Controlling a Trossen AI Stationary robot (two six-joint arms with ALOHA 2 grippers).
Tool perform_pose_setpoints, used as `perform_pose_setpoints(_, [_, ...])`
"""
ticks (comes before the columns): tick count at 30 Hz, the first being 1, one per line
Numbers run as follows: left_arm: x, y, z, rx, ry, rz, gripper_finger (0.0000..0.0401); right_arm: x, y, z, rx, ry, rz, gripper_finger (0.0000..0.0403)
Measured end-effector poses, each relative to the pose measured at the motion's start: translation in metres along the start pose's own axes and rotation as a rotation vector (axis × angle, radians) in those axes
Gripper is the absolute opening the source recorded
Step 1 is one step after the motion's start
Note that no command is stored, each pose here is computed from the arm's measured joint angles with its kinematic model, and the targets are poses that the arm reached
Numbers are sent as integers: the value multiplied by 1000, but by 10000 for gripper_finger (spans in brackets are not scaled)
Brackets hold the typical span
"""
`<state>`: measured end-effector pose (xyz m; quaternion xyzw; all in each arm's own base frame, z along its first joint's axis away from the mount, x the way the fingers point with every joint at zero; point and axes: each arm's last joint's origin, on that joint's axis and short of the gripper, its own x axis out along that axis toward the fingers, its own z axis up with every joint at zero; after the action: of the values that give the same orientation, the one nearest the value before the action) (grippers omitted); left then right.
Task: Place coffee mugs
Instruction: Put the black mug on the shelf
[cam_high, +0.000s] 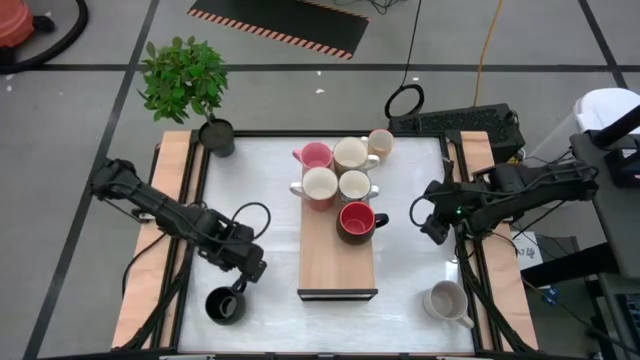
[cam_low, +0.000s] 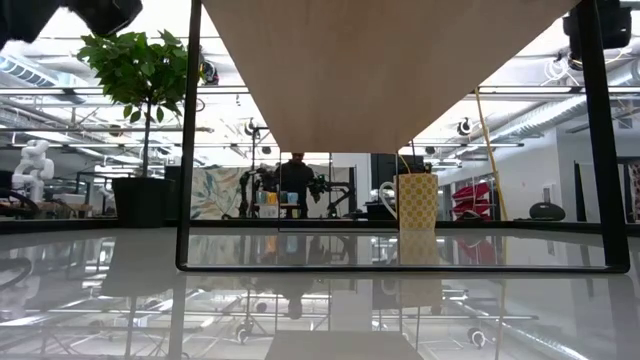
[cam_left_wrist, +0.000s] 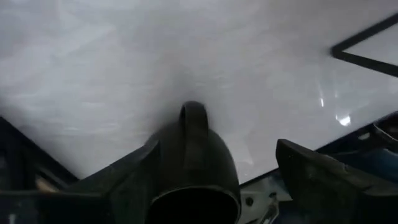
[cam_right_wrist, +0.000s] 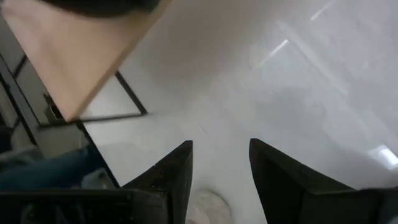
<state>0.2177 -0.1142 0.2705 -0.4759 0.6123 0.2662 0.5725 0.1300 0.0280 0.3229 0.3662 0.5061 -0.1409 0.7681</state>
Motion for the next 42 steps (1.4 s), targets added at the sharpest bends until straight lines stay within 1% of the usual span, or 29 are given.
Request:
perform_pose_setpoints(6, [13,6,-11,-46,15,35,321,-8,-8,-9,-55,86,31,146])
perform_pose_setpoints(8, [15,9,-14,-52,-8,59,321,-11,-11,-12,-69,95,39,146])
perform_pose_setpoints(12, [18,10,-18,-12,-71,62,321,-17,-17,-16,-79,91,49,146])
perform_pose_setpoints(15, [23,8,-21,22,-77,71,321,-20,-19,-18,-87,79,63,146])
perform_pose_setpoints(20, [38,-2,-26,98,-47,68,321,-23,-22,-20,-111,59,67,146])
perform_pose_setpoints(24, [56,-11,-27,110,-8,79,321,-23,-22,-19,-130,44,56,146])
perform_pose_setpoints(27, [68,-14,-28,117,28,120,313,-23,-22,-19,-142,44,56,146])
perform_pose_setpoints(30, [77,-16,-27,111,25,153,281,-23,-22,-19,-152,43,56,146])
perform_pose_setpoints(32, [81,-16,-26,109,18,163,248,-23,-22,-19,-157,42,56,146])
perform_pose_setpoints(34, [81,-16,-25,113,10,168,209,-23,-22,-19,-160,42,55,146])
perform_pose_setpoints(37, [81,-16,-23,119,0,167,141,-23,-22,-19,-159,42,55,146])
perform_pose_setpoints(40, [80,-15,-22,129,14,181,76,-23,-22,-19,-157,41,55,146])
perform_pose_setpoints(42, [77,-17,-22,156,16,164,69,-23,-22,-19,-149,40,54,146])
